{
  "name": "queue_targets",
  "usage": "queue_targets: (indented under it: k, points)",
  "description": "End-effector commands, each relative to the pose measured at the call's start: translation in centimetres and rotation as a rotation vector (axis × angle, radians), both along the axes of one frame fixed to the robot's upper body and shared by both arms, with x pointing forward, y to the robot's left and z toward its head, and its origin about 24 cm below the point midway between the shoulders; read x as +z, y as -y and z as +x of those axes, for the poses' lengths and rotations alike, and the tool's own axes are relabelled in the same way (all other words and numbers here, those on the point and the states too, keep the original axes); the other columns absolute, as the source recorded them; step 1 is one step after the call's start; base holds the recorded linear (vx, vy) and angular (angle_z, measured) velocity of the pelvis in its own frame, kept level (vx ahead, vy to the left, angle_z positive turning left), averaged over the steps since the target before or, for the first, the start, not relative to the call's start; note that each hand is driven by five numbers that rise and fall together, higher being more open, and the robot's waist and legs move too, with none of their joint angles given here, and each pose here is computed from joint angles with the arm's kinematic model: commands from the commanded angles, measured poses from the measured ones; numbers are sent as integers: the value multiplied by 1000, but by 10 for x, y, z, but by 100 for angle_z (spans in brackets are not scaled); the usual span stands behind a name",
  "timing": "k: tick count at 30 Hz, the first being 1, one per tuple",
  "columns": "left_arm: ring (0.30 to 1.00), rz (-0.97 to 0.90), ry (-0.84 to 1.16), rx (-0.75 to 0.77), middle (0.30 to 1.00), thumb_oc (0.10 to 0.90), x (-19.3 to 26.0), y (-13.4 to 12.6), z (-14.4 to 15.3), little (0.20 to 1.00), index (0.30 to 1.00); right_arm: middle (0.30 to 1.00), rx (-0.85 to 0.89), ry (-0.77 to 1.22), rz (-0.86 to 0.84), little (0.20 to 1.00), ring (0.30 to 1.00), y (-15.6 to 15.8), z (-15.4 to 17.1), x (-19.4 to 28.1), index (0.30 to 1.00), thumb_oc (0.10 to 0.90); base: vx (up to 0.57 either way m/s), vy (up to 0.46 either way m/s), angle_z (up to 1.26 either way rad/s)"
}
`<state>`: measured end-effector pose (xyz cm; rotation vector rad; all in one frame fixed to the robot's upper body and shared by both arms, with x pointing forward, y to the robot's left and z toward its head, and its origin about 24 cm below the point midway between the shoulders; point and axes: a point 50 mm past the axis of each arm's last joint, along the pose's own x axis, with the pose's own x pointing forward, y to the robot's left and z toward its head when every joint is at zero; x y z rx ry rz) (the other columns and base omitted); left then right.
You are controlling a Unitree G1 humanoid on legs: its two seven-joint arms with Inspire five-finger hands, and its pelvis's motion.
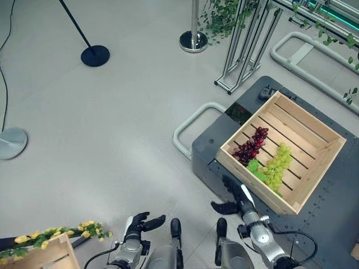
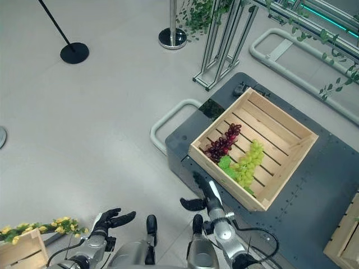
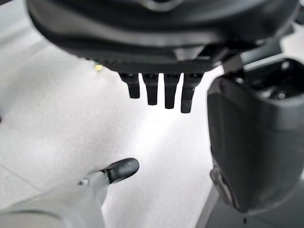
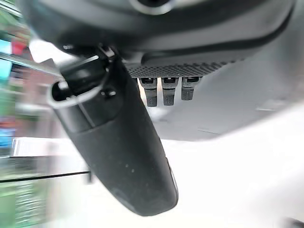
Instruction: Pick up the fruits from the basket on one side to the basket on the other side
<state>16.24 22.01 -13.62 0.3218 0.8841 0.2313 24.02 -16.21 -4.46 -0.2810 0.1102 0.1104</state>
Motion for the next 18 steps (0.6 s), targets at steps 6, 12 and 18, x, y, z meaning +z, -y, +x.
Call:
queue_targets:
  k: [6,12,18]
  points:
    - [900,60,91,-110,900,800,7,5,5,900,900,900,-210,615,70,900,900,48,26,111,900,800,44,-29,2]
    - [900,70,98,-140,900,800,9,0,4,900,900,900,-319,779,15,900,900,80,30,152,900,800,78,-39,2]
    - [900,49,156,-111,900,800,18,-9,14,900,900,900,-423,753,-387,900,900,106,52,176,900,800,52,-53,6]
